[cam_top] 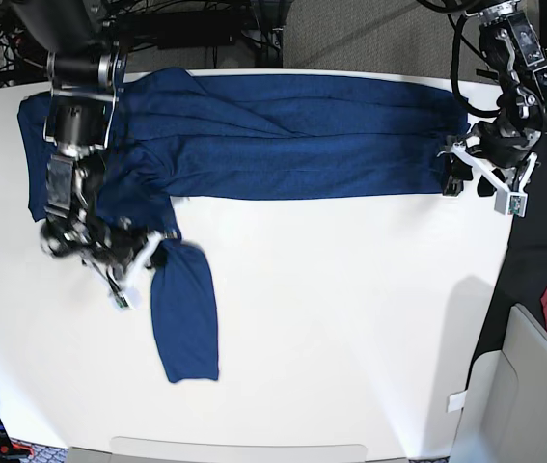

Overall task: Fold the T-shirt properly
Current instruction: 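Grasp the sleeve with the right gripper and fold it onto the shirt, then sweep the right gripper across the shirt to smooth the folded sleeve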

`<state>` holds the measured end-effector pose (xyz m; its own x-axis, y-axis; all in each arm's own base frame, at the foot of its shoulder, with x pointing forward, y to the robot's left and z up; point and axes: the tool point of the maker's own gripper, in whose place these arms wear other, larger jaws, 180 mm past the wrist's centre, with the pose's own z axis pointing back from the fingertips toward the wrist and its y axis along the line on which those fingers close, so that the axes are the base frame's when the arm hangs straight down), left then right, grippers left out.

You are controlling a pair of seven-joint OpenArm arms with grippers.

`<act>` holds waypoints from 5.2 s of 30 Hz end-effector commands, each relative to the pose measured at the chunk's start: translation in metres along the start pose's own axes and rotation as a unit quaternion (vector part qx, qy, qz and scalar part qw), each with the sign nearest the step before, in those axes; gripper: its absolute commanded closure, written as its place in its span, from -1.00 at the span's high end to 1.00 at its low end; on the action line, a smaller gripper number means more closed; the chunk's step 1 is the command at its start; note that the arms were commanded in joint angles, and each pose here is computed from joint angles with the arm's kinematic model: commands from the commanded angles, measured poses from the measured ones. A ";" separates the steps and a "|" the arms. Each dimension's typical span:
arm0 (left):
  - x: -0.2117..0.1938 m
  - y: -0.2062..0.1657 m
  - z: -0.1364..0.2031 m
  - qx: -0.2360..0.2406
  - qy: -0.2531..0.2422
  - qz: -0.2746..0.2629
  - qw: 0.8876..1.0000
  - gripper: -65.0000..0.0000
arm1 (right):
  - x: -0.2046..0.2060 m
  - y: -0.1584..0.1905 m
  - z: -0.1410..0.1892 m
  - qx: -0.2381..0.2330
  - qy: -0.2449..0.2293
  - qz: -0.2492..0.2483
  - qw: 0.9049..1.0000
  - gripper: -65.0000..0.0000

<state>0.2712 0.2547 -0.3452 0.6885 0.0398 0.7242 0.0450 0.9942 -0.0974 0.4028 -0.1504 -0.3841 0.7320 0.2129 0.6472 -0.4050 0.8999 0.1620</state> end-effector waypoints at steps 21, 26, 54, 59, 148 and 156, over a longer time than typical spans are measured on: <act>0.003 -0.006 0.002 -0.008 -0.015 0.005 1.000 0.21 | -0.046 0.186 0.096 0.230 -0.082 0.076 0.967 -0.98; -0.009 -0.009 0.003 -0.010 -0.003 0.011 1.000 0.21 | -0.049 0.215 0.098 0.263 -0.081 0.089 0.957 -0.97; -0.008 -0.015 0.006 -0.012 -0.008 0.009 1.000 0.21 | 0.012 0.045 0.096 0.052 -0.099 0.066 0.991 -0.10; -0.012 -0.015 0.007 -0.012 -0.004 0.008 1.000 0.21 | 0.017 0.041 0.066 0.034 -0.058 0.079 0.995 -0.10; -0.023 0.016 0.036 0.039 -0.004 0.019 0.999 0.21 | -0.039 0.090 -0.022 0.060 0.094 0.152 0.982 0.04; -0.024 0.016 0.036 0.038 -0.004 0.020 0.999 0.21 | -0.035 0.109 -0.021 0.108 0.078 0.120 0.984 -0.93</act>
<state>0.2240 0.2717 -0.3506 0.7108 0.0963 0.6968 -0.0521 0.9951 -0.0845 0.3453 -0.0454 -0.4034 0.6688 0.4445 0.5960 -0.6630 0.7192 0.2076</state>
